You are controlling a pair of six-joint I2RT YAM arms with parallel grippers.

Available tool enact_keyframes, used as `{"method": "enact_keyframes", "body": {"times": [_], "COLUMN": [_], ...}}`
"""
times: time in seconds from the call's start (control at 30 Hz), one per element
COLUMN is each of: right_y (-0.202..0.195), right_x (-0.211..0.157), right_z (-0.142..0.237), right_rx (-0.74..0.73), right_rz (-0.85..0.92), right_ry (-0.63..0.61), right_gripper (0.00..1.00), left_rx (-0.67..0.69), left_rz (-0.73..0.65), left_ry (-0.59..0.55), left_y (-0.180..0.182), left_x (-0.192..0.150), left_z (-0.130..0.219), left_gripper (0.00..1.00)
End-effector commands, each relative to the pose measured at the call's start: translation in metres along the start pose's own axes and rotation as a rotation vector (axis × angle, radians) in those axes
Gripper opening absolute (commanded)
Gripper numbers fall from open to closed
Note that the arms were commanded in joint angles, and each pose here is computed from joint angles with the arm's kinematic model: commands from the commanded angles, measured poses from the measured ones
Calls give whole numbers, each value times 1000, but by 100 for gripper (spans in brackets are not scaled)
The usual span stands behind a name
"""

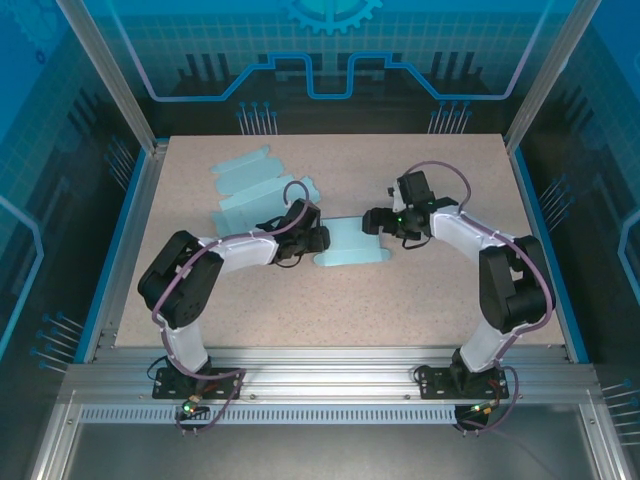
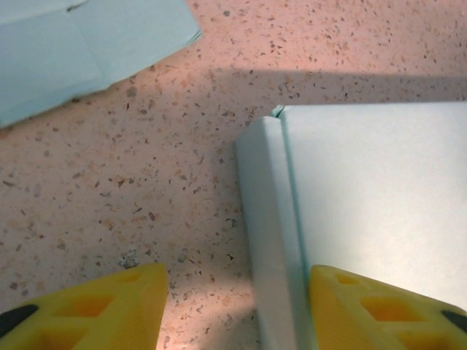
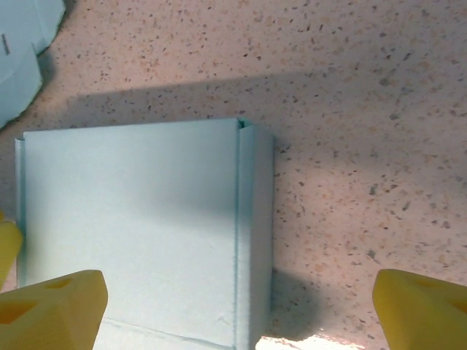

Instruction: Fold the paper box

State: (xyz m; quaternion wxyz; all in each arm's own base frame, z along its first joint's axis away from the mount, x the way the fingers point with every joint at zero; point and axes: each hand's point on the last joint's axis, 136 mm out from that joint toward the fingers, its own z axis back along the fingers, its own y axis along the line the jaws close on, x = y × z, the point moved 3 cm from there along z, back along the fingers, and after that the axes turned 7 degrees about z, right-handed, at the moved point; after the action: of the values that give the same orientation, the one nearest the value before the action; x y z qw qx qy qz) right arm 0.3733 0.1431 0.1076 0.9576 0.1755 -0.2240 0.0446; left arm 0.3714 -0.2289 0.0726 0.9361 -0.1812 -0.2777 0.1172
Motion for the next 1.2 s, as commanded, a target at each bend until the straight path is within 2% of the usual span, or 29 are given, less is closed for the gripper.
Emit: {"method": "enact_keyframes", "body": {"times": [0.0, 0.13, 0.27, 0.73, 0.8, 1.0, 1.17], "right_y": [-5, -10, -7, 11, 11, 15, 24], "right_x": [-10, -13, -13, -15, -15, -15, -10], "right_z": [-12, -19, -26, -47, -49, -53, -56], "right_rx": [59, 106, 168, 359, 371, 415, 503], "right_rz": [-71, -119, -139, -192, -194, -203, -214], "right_ry": [31, 29, 29, 33, 35, 34, 21], "right_gripper": [94, 94, 93, 89, 89, 88, 78], "left_rx": [-30, -16, -2, 2, 4, -10, -31], "left_rz": [54, 78, 93, 152, 167, 198, 196], "left_ry": [29, 44, 54, 83, 87, 99, 108], "left_y": [5, 14, 20, 34, 37, 43, 39], "left_x": [-4, -8, -11, -17, -18, -17, -17], "left_z": [-3, -6, -10, -18, -20, -22, -23], "left_gripper": [49, 43, 30, 17, 11, 8, 8]}}
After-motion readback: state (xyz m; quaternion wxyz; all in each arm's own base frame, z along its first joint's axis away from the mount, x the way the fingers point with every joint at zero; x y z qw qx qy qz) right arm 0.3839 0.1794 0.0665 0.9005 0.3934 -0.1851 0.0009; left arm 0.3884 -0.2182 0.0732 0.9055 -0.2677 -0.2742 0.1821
